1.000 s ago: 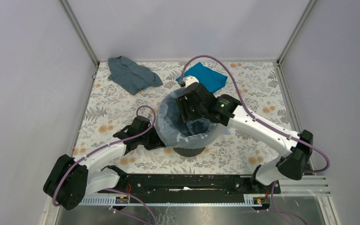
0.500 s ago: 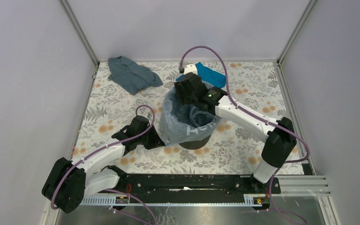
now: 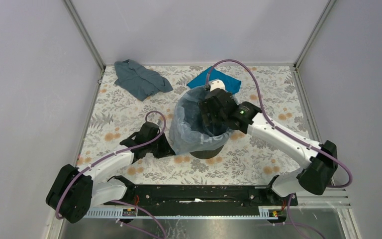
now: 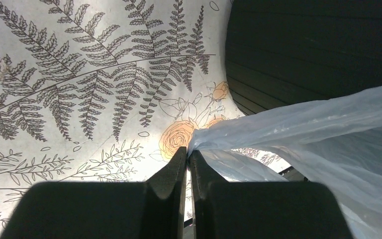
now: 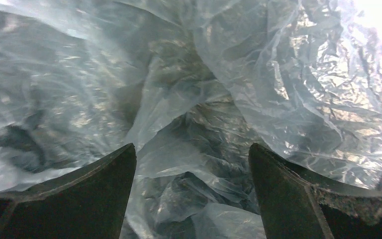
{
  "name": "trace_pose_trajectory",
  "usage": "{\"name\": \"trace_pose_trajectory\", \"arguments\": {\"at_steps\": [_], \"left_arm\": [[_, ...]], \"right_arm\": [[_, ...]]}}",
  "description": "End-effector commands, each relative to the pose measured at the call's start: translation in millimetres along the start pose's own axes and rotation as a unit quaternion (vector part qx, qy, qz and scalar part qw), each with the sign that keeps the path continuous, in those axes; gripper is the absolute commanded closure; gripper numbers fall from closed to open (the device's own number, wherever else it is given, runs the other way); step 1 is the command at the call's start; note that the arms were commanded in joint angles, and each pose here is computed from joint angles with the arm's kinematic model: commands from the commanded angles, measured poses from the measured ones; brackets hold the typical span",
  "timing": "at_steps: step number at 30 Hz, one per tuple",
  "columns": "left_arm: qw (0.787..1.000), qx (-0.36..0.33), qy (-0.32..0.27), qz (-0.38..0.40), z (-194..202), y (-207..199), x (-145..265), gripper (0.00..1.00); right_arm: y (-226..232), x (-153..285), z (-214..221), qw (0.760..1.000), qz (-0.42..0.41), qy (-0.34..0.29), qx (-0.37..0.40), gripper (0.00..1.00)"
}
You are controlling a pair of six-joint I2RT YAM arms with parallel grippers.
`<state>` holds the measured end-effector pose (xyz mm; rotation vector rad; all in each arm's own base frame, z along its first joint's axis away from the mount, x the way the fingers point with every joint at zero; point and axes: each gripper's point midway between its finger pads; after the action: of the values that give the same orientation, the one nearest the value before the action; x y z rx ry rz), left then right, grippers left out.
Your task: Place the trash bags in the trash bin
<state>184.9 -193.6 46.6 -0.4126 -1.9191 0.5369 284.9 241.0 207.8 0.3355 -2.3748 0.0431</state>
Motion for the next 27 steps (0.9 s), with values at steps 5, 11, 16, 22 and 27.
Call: {"name": "trace_pose_trajectory", "arguments": {"at_steps": [5, 11, 16, 22, 27], "left_arm": [[0.999, -0.017, -0.036, 0.024, -19.4, -17.6, 8.9, 0.86], [0.999, -0.016, -0.037, 0.024, -21.2, -19.1, 9.1, 0.85], [0.999, -0.019, -0.041, 0.024, -24.1, -20.9, 11.1, 0.84], [0.999, -0.02, -0.037, 0.016, -24.5, -18.1, 7.1, 0.83], [0.999, -0.019, -0.037, 0.012, -24.7, -16.3, 6.2, 0.83]], "right_arm": [[69.3, -9.2, -3.0, 0.993, -0.109, 0.014, -0.049, 0.11], [96.3, -52.9, 22.6, 0.988, -0.132, 0.048, -0.064, 0.11], [117.8, -39.5, 23.4, 0.974, -0.209, 0.042, -0.073, 0.07], [45.5, -45.6, 9.8, 0.996, -0.075, 0.003, -0.055, 0.01], [5.3, -63.4, 33.7, 0.999, 0.043, 0.022, -0.002, 0.01]]}}
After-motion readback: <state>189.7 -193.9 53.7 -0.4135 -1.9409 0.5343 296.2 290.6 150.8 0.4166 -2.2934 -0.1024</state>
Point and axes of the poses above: each gripper's point midway between its finger pads, its own x axis back along the fingers, its own y axis along the line the jaws close on, z = x × y, and after that the axes turned 8 degrees about -x, right-handed
